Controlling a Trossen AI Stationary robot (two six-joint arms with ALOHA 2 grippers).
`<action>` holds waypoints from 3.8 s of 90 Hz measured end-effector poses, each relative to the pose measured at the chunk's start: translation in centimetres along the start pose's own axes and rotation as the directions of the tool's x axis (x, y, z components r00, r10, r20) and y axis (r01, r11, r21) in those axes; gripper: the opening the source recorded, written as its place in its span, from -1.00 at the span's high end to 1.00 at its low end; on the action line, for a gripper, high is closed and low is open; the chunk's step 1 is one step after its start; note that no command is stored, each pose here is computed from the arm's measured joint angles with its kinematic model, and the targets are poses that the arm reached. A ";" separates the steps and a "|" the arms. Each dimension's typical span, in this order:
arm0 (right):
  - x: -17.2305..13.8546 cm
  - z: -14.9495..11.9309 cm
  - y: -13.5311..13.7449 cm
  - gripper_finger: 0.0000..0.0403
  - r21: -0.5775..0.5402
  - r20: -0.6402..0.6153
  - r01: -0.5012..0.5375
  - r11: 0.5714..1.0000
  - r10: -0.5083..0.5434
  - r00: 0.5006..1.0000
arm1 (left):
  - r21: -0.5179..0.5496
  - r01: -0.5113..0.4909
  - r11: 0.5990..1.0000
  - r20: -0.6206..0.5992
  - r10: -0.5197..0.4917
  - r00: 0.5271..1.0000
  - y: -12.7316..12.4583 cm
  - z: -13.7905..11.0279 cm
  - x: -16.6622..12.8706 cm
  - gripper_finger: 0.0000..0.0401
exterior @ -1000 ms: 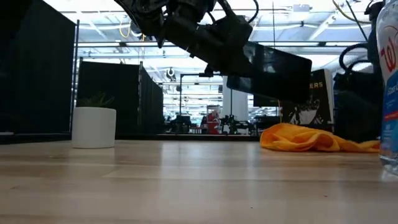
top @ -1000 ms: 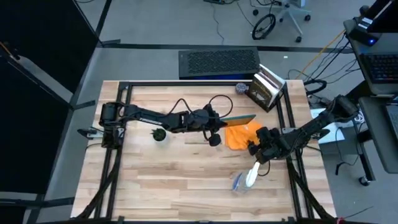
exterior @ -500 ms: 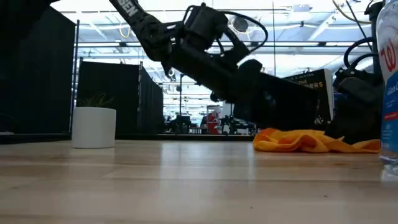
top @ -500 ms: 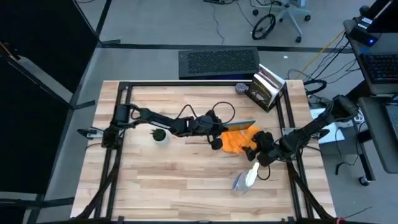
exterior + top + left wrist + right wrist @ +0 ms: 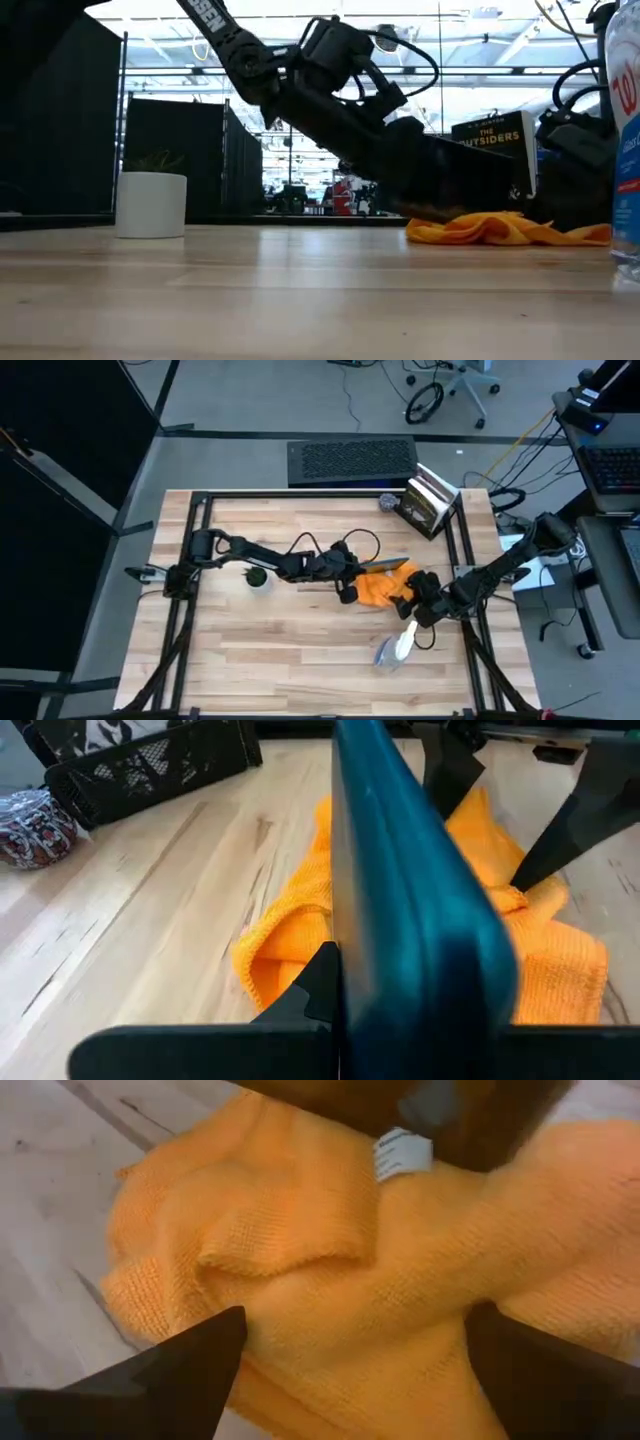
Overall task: Apply microfiber cloth
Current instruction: Wipe the blue tablet with the orange microfiber cloth
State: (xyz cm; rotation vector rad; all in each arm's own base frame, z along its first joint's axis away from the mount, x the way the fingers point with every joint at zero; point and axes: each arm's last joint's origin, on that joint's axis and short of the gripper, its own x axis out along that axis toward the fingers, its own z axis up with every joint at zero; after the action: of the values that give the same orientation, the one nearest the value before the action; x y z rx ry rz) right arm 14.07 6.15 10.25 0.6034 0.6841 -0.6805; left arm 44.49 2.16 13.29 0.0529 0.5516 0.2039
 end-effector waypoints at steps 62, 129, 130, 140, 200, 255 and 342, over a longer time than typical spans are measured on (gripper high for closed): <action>-1.5 1.2 1.8 -0.75 -0.187 -0.101 -0.041 0.981 0.023 0.995 | -0.037 -0.102 0.994 -0.123 0.097 0.988 -1.2 5.1 -9.7 0.97; -2.5 2.2 3.2 -0.75 -0.250 -0.080 -0.023 0.968 0.003 0.997 | -0.482 0.487 0.728 -0.337 -0.668 0.664 -6.0 0.6 -10.8 0.97; -2.5 2.2 3.2 -0.75 -0.249 -0.080 -0.023 0.968 0.003 0.997 | -0.485 0.491 0.724 -0.334 -0.672 0.661 -6.0 0.5 -10.6 0.97; -2.5 2.2 3.2 -0.75 -0.244 -0.075 -0.026 0.969 0.008 0.997 | -0.497 0.496 0.712 -0.326 -0.682 0.654 -5.9 -0.1 -9.4 0.96; -2.5 2.3 3.3 -0.75 -0.239 -0.068 -0.029 0.971 0.013 0.998 | -0.492 0.430 0.757 -0.352 -0.624 0.697 -5.1 -0.9 -8.5 0.43; -2.5 2.3 3.3 -0.75 -0.269 -0.068 -0.031 0.963 0.013 0.998 | -0.433 0.402 0.807 -0.370 -0.565 0.737 -4.8 -1.1 -8.4 0.41; 0.9 7.0 3.3 -0.75 -0.496 -0.081 -0.111 0.861 0.082 0.993 | -0.141 0.385 0.912 -0.207 -0.408 0.889 -15.0 -1.8 -10.4 0.41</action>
State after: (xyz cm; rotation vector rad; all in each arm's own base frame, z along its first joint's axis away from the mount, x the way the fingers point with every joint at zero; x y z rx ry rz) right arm 19.52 3.02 14.85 0.1722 0.8407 -0.3668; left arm 37.56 -14.63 15.58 -0.1805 0.7734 -0.1682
